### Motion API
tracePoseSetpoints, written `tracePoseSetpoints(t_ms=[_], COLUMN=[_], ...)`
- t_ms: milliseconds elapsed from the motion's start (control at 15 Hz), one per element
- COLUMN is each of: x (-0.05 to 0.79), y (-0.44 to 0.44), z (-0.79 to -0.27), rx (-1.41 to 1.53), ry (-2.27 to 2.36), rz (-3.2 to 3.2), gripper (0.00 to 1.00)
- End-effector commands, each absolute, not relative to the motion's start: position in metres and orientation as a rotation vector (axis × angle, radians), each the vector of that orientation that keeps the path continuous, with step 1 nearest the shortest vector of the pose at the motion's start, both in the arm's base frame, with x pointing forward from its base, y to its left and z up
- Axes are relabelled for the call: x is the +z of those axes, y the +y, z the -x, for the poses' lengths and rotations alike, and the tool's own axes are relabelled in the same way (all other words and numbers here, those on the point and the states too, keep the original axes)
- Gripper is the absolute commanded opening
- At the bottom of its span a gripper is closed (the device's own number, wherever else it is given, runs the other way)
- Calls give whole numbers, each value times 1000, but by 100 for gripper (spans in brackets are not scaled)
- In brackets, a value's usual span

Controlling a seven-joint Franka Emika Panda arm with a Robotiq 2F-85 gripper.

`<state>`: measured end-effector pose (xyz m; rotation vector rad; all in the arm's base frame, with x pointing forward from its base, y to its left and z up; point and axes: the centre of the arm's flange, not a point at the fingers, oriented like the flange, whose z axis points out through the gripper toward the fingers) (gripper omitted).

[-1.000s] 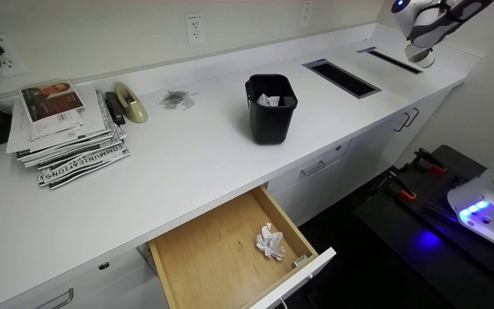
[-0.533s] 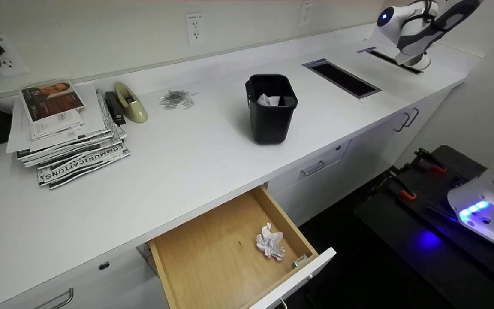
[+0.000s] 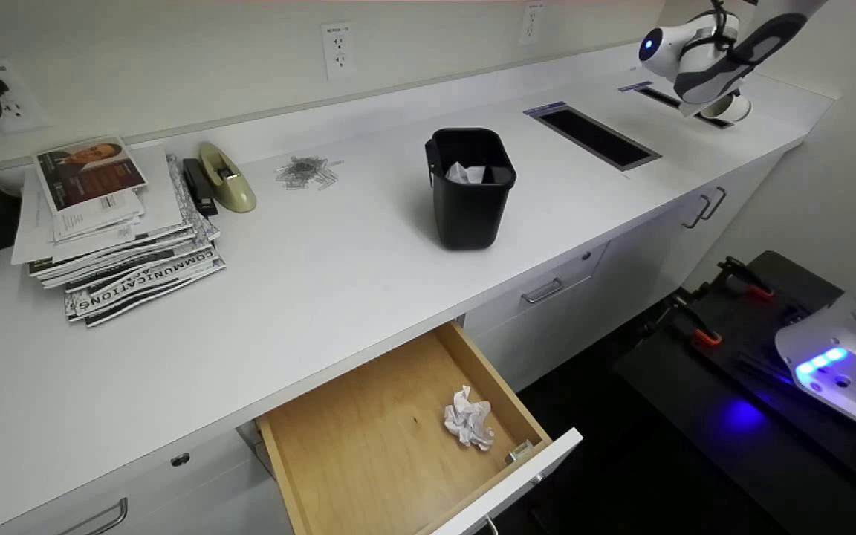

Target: Pour the contents of the white cup on the counter top

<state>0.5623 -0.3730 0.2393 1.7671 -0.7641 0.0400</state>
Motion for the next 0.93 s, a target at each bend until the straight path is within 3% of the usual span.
tracePoseSetpoints(t_ms=[0,867], x=[232,208], y=[-377,-360], z=[-571,-587], rx=[19,-81], ry=[-746,-660], rz=[-1693,-1552], gripper=[1,1])
